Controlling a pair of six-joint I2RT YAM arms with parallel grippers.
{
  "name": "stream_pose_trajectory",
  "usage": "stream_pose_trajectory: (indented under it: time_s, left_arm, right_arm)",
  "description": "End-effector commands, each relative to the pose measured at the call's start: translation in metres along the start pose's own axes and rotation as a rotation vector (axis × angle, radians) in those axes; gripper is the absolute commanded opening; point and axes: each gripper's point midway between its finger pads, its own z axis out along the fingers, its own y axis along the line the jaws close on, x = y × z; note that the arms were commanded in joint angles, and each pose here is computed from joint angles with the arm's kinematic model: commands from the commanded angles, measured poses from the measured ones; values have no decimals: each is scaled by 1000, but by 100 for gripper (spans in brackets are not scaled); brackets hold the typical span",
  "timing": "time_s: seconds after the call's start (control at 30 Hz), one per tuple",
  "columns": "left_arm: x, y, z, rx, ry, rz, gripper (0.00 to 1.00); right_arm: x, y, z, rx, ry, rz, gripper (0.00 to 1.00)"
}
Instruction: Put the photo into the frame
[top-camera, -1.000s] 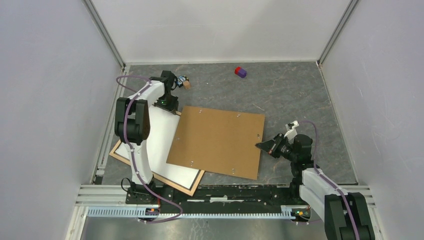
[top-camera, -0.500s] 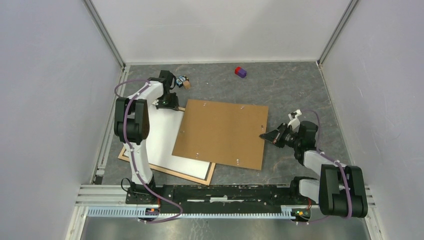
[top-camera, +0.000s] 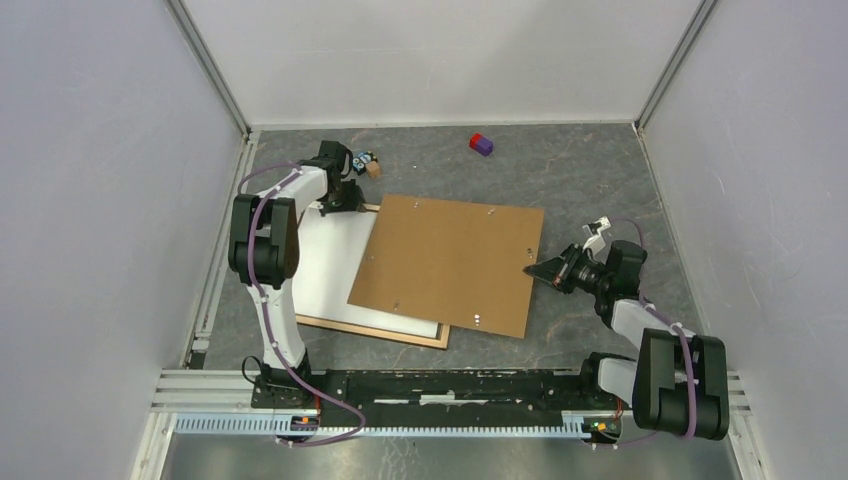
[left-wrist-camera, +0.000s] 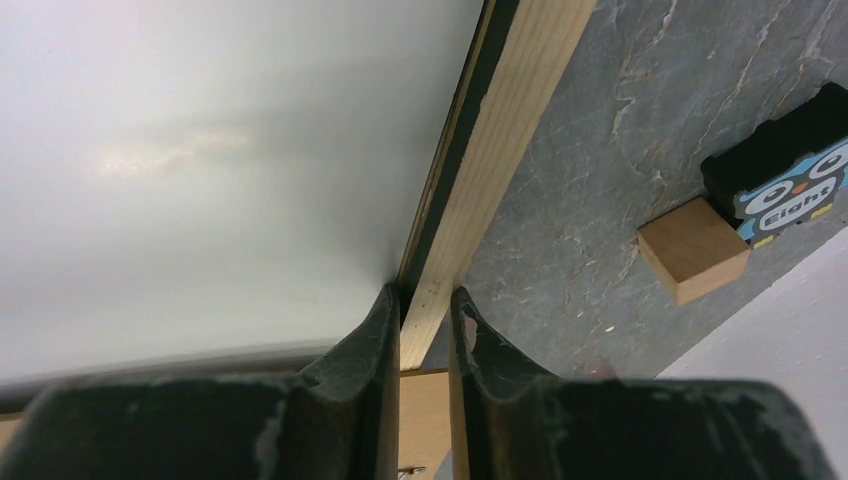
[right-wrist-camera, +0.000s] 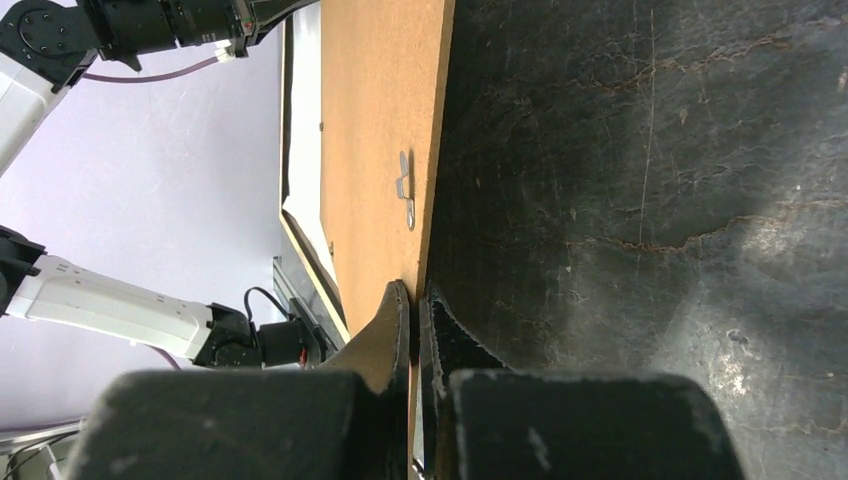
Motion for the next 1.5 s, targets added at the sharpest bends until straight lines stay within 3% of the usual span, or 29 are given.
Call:
stream_pose_trajectory:
  time_s: [0.0, 0.07, 0.23, 0.33, 0.43, 0.53, 0.6, 0.67, 0.8, 0.9, 0.97, 1.17, 1.47]
  left_arm:
    - [3, 33, 43, -103, -4, -50, 25]
    - [8, 28, 34, -83, 22, -15, 46]
    - [3, 11, -9, -6, -13, 112, 80]
    - [-3, -4, -46, 63, -58, 256, 92]
    - [-27, -15, -81, 106, -190, 476, 100]
    - [-60, -21, -101, 156, -336, 712, 100]
    - [-81, -14, -103, 171, -367, 787, 100]
    - [-120, -5, -96, 241, -313, 762, 100]
    - [-152, -11, -84, 359, -223, 767, 100]
    - [-177, -13, -68, 300, -232, 863, 100]
    - [-174, -14, -54, 274, -170, 904, 100]
    - [-155, 9, -19, 259, -30, 788, 100]
    - [-166, 29, -23, 234, -47, 620, 100]
  right_arm:
    - [-2, 4, 5, -69, 12, -82, 1]
    - [-5, -4, 8, -48, 10, -94, 4]
    - [-10, -21, 16, -3, 8, -81, 5]
    - [-12, -21, 19, -18, 22, -63, 5]
    - [-11, -24, 22, -16, 41, -56, 4]
    - [-12, -27, 21, 0, 37, -68, 3]
    - [-11, -30, 22, 17, 54, -82, 3]
    - [-8, -31, 24, 29, 79, -98, 3]
    - [-4, -28, 26, 18, 98, -108, 4]
    - [-2, -26, 26, 11, 104, -112, 4]
    - [-1, -25, 26, 8, 107, -117, 4]
    - [4, -21, 32, 1, 131, -132, 3]
    - [24, 16, 61, -110, 219, -105, 2]
